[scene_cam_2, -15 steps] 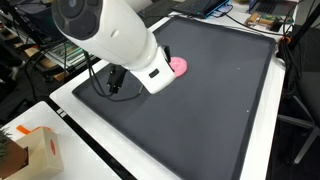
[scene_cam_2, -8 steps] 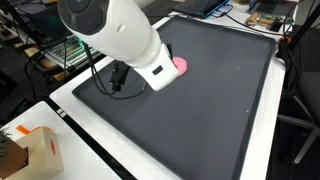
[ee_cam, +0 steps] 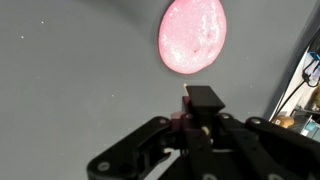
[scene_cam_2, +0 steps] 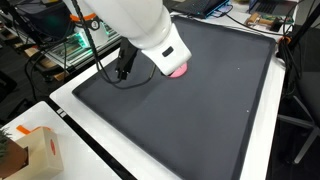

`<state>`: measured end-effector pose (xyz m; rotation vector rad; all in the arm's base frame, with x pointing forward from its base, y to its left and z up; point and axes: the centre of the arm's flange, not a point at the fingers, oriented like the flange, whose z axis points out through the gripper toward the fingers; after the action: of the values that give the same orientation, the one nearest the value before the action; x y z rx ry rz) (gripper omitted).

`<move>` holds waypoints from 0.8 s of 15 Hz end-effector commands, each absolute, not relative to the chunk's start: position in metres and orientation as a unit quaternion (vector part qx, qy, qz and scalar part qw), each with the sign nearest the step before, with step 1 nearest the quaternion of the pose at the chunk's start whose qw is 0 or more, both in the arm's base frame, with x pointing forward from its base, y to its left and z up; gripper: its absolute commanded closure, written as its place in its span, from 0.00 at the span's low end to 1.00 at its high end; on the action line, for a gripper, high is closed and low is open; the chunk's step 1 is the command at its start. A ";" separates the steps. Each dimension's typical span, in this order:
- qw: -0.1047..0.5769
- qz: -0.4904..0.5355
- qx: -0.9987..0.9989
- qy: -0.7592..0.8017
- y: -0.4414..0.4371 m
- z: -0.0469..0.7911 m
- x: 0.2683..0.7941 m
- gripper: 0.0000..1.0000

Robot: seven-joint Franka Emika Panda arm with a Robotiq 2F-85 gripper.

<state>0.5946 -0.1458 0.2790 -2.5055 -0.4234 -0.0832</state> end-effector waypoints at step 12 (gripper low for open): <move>0.197 0.025 -0.968 -0.153 -0.065 0.383 0.589 0.97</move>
<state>0.5990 -0.0867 0.3696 -2.6461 -0.4271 -0.0088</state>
